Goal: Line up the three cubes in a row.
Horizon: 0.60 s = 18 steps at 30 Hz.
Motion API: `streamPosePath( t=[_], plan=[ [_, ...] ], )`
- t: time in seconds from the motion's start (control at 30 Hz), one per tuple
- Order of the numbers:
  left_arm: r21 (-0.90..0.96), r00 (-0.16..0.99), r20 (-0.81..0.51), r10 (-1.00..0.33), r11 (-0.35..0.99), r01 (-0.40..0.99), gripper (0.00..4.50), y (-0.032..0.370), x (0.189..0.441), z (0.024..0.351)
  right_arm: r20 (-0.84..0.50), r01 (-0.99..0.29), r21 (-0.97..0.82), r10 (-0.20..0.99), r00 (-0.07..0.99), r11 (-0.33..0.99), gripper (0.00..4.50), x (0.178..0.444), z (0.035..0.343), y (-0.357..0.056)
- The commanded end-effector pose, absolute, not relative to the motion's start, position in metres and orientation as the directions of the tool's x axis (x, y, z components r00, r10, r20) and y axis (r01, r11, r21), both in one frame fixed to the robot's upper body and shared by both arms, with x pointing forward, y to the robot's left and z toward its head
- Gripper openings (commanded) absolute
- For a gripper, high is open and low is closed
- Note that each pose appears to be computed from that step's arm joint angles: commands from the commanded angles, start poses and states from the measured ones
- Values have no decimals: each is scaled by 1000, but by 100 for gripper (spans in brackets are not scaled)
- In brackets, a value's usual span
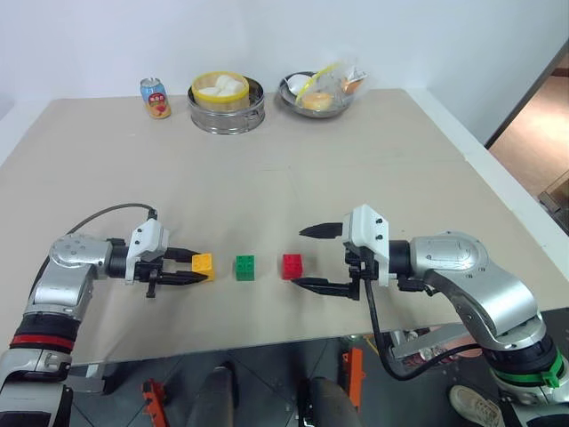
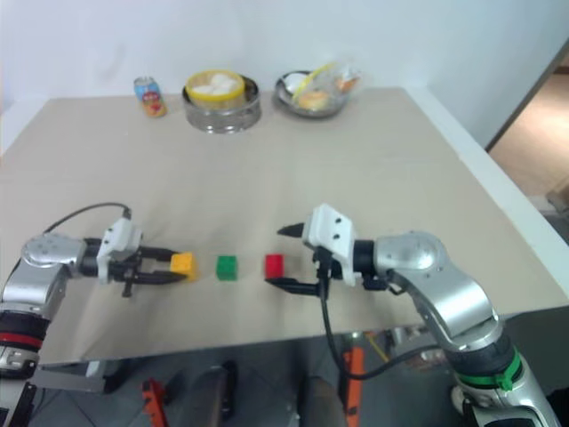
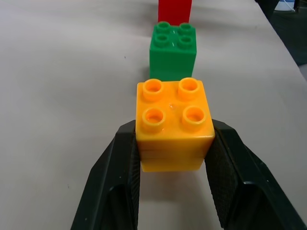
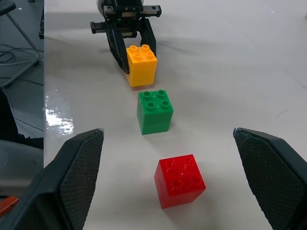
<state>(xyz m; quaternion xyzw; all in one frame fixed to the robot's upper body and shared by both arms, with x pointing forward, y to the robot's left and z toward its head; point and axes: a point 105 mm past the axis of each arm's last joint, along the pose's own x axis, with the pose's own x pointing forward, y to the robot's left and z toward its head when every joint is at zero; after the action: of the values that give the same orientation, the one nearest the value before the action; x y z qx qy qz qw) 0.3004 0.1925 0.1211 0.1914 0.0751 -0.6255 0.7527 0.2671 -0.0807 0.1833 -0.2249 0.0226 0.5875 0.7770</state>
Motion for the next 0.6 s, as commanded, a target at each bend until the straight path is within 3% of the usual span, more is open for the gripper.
streamPosePath(
  t=[0.03,0.43,0.47,0.6],
  plan=[
    [216,217,-373,-902,143,966,131,199,301,123,-291,-913,-353,904,312,202,450,265,189,-82],
    [200,215,-403,-889,144,969,131,201,305,117,-291,-911,-357,903,316,204,450,266,188,-83],
    [200,214,-404,-889,142,969,234,201,305,117,-290,-911,-358,903,316,204,450,266,188,-82],
    [211,216,-402,-890,140,967,372,199,306,120,-282,-912,-351,905,318,211,450,266,188,-82]
  ],
)
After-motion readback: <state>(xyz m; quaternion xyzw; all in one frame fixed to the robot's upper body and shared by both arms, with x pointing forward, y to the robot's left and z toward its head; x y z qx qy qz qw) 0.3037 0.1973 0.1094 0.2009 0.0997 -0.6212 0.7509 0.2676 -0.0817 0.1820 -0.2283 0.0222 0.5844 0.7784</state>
